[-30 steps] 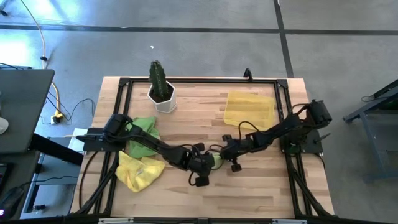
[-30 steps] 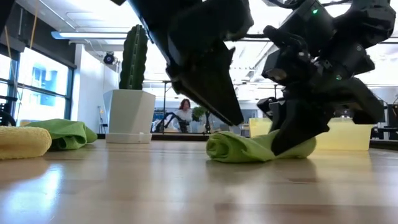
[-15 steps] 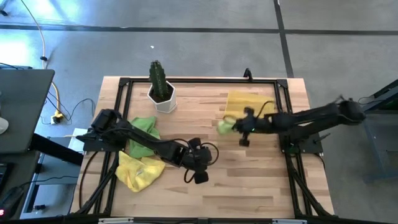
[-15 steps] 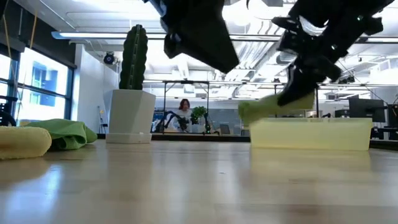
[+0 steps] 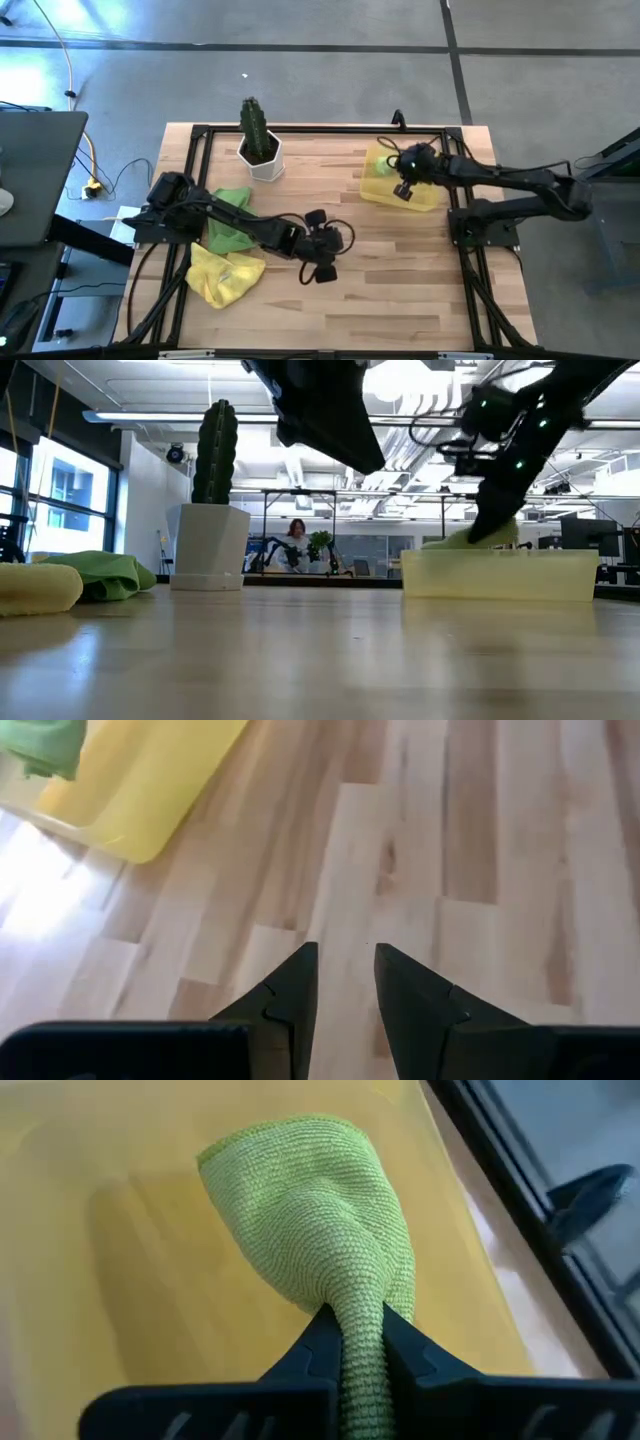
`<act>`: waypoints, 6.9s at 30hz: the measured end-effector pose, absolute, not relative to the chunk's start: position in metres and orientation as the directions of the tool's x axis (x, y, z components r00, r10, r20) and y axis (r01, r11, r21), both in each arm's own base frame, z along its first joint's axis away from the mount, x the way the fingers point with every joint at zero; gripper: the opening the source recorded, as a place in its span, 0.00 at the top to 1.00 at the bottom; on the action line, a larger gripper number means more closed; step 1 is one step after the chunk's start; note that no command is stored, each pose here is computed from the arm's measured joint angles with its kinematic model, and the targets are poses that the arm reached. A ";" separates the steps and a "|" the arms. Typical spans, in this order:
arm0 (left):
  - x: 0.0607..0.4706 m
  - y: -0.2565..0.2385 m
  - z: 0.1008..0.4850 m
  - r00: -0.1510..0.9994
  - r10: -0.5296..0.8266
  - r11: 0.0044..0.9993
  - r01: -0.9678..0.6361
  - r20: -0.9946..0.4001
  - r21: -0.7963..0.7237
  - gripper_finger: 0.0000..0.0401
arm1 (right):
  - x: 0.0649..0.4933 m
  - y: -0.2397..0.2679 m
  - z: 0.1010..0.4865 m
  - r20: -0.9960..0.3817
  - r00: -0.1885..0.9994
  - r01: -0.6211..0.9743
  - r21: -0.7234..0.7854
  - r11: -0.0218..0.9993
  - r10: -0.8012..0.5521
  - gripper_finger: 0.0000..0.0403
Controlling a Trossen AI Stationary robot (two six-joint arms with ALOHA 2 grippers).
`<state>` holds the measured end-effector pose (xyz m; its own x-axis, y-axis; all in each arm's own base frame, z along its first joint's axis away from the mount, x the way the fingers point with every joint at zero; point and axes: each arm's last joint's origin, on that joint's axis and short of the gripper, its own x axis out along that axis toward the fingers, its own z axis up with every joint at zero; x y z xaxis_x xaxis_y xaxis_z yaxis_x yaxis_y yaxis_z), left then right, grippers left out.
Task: Roll microfiber towels into tight, uniform cylinder then place into a basket
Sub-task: Put the light green microfiber cloth into the yellow bin, then fold the green microfiber cloth
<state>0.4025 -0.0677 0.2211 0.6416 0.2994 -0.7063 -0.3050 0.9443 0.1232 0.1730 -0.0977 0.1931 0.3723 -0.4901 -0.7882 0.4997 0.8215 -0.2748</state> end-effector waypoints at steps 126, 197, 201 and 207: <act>0.336 -0.051 0.120 0.489 0.173 0.892 -0.445 -0.855 -0.074 0.78 | 0.216 -0.046 0.233 -0.766 0.642 0.115 0.052 0.992 -0.034 0.44; 0.365 -0.080 0.106 0.670 -0.212 0.519 -0.540 -0.712 -0.663 0.57 | 0.223 -0.048 0.240 -0.691 0.721 0.184 0.121 0.975 -0.050 0.44; 0.359 -0.077 0.102 0.604 -0.186 0.636 -0.527 -0.775 -0.563 0.63 | 0.222 -0.048 0.239 -0.705 0.708 0.145 0.083 0.986 -0.045 0.44; 0.355 -0.075 0.101 0.563 -0.192 0.795 -0.391 -0.804 -0.464 0.66 | 0.221 -0.032 0.229 -0.760 0.639 -0.113 0.064 0.991 0.122 0.44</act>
<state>0.3551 -0.0755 0.1009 0.5629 -0.1920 -0.8039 -0.3914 0.7948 -0.4638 0.2212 -0.0317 0.2291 0.6388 0.1224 -0.7595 -0.1134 0.9915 0.0644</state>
